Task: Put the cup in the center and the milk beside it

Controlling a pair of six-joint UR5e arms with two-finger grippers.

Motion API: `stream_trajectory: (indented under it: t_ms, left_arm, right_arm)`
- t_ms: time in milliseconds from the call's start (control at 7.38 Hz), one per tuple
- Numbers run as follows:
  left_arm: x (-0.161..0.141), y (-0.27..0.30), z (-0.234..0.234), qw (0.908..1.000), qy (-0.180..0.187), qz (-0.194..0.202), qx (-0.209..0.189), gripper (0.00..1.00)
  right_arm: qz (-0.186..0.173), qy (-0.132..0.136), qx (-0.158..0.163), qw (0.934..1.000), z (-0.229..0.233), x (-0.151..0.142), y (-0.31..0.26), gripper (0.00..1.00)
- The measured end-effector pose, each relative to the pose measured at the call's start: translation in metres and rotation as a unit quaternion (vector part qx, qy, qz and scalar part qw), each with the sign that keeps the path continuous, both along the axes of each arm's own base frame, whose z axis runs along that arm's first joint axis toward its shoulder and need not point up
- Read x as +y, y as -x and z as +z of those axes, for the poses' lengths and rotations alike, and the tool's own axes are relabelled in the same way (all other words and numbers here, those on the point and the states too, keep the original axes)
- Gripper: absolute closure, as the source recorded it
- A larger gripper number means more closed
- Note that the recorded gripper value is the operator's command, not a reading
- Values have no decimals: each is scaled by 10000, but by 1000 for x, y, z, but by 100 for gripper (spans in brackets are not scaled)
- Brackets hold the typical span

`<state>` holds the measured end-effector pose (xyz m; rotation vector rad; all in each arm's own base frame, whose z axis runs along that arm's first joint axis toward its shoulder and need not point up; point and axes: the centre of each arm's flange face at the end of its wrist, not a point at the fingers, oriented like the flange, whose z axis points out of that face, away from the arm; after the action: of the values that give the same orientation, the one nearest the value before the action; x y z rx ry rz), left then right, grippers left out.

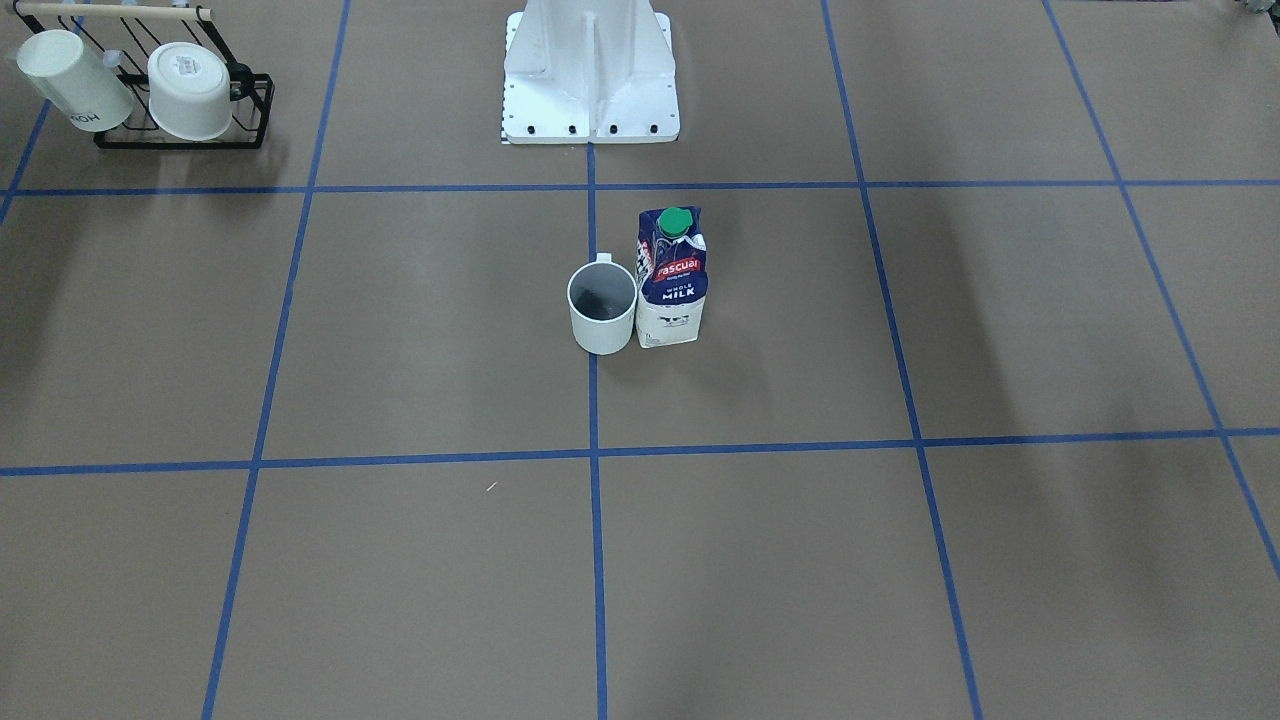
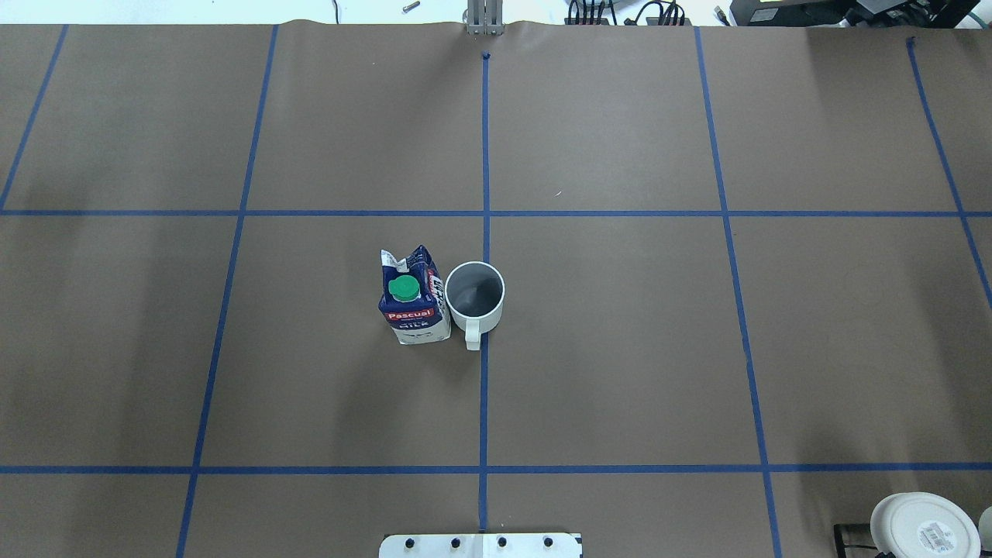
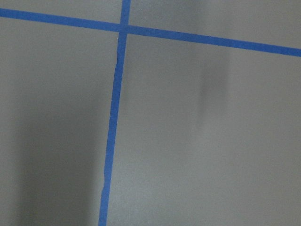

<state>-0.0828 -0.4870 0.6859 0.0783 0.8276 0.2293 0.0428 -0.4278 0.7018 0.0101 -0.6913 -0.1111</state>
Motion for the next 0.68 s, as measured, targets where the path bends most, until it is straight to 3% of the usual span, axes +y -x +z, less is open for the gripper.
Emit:
stream_trajectory:
  t_ms: [677]
  left_arm:
    - [0,-1,0,10000,-2,3,0,1]
  right_arm:
    - [0,-48,-3,10000,1,0,0,0]
